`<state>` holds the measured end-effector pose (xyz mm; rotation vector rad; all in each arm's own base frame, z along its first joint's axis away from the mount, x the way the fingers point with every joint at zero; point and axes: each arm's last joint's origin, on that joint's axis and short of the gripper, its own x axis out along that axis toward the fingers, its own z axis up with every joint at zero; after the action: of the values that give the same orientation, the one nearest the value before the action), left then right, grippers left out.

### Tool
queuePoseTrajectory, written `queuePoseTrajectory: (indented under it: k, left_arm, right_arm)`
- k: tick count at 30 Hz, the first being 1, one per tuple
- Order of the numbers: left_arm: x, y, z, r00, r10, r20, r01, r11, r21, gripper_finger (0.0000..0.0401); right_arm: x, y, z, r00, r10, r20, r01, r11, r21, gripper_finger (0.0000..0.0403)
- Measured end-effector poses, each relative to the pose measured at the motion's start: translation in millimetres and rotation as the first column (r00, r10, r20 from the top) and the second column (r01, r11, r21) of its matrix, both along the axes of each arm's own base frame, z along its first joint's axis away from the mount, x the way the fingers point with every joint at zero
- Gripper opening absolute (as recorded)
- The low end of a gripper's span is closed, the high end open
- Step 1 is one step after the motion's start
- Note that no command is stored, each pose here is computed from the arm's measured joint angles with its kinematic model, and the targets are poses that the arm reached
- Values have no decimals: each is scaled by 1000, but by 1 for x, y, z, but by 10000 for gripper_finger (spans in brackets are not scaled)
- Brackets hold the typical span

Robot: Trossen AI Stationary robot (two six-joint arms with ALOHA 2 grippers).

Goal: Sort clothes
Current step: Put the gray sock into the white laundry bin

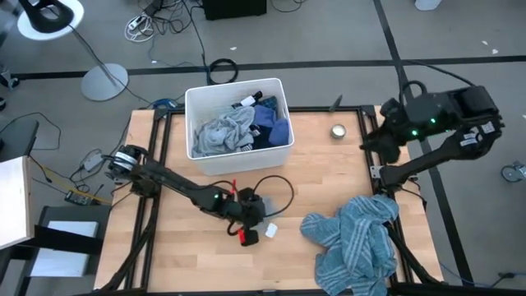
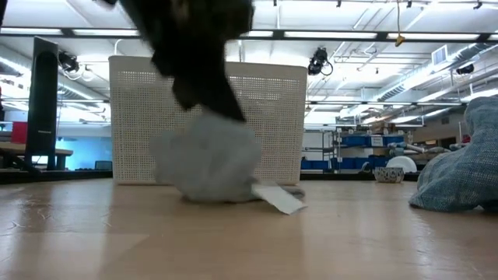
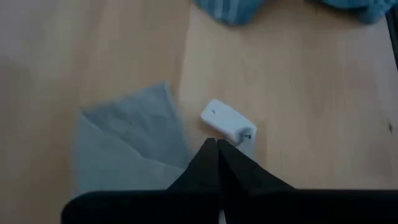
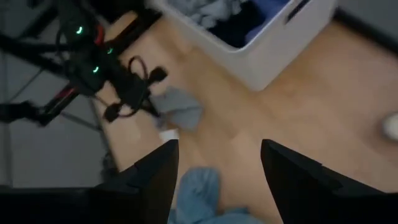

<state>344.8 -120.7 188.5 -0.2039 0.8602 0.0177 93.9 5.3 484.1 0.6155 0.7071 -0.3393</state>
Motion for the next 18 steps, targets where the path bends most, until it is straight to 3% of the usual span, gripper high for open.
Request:
queuePoseTrajectory:
  k: [3,8,12,15,18]
  left_arm:
    - [9,-1,27,1000,2,-2,-2,997,74,1]
    - [22,6,79,999,14,29,-19,988,156,0]
    - [30,20,125,997,20,81,-37,977,208,0]
    - [32,35,164,991,12,134,-43,972,232,0]
    - [30,52,205,979,16,201,-67,966,251,0]
  right_arm:
    - [-3,8,-8,999,35,-9,-34,998,55,229]
    - [7,22,-44,987,49,-153,-33,994,107,229]
    - [17,40,-89,942,30,-333,20,989,144,229]
    - [20,58,-123,886,26,-463,92,969,230,229]
    - [24,81,-149,873,56,-484,115,942,315,229]
